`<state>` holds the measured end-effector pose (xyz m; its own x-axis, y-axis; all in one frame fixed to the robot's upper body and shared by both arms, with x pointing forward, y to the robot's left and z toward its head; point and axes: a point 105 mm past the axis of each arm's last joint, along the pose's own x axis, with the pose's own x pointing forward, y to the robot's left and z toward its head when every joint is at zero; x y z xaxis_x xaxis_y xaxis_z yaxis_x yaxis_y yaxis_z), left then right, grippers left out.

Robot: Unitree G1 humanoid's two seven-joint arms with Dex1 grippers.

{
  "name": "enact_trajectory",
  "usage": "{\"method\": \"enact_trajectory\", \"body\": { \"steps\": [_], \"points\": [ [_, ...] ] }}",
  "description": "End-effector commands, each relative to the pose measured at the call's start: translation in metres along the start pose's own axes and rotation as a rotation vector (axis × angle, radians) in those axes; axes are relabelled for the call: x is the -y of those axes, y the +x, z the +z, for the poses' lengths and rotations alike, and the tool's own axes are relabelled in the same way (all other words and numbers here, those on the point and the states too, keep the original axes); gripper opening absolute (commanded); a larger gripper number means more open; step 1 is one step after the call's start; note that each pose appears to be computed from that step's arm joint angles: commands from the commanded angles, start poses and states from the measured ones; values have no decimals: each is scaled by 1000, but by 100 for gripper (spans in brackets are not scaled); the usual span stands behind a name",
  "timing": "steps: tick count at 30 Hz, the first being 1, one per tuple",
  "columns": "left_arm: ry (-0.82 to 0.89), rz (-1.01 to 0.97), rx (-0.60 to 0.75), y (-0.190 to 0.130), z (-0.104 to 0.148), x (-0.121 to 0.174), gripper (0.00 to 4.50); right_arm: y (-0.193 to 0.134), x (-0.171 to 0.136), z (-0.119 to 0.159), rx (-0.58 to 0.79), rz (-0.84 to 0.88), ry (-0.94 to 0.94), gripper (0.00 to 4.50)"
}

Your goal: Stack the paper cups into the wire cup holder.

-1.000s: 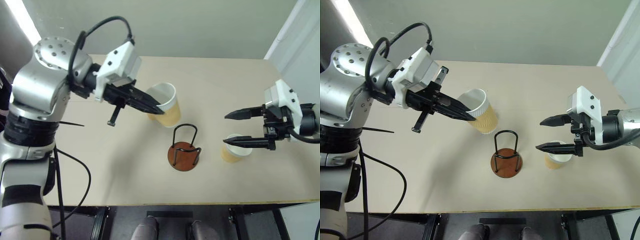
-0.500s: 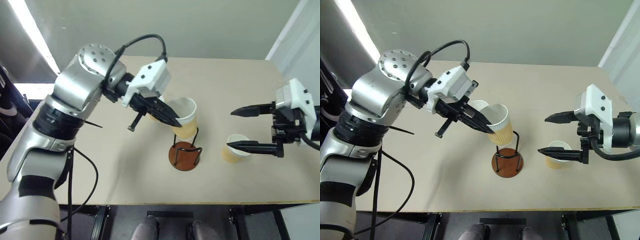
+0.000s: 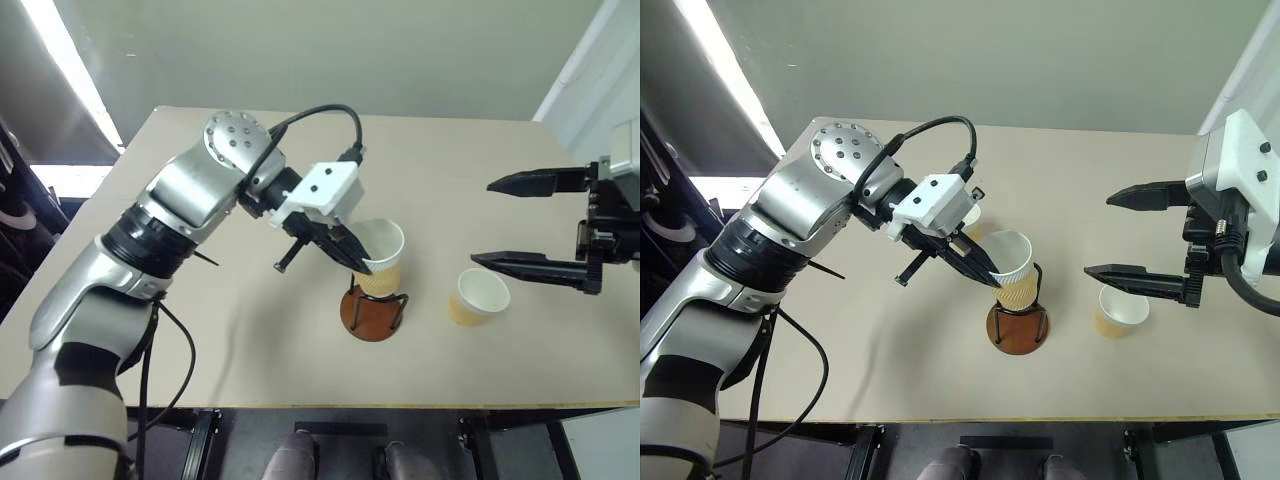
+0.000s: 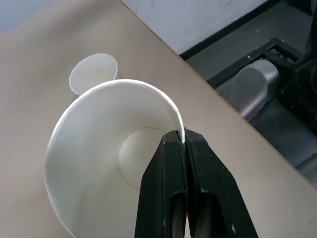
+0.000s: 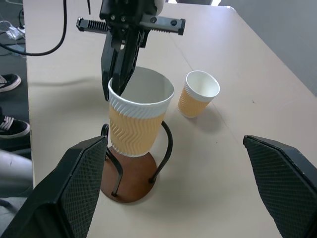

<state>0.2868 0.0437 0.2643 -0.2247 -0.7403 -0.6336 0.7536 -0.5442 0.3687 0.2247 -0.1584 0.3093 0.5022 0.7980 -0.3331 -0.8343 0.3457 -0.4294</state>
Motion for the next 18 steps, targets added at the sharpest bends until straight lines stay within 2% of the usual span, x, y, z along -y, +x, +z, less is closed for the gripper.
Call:
{"method": "enact_trajectory", "body": {
  "steps": [1,8,18],
  "points": [
    [58,-28,-5,-3,11,-2,0,-6,1,9,14,-37,-36,448],
    [38,-28,7,4,6,-4,0,-4,2,8,13,-39,-38,448],
    [39,12,96,1,20,-8,352,0,9,-3,3,-98,-47,450]
  ]
}}
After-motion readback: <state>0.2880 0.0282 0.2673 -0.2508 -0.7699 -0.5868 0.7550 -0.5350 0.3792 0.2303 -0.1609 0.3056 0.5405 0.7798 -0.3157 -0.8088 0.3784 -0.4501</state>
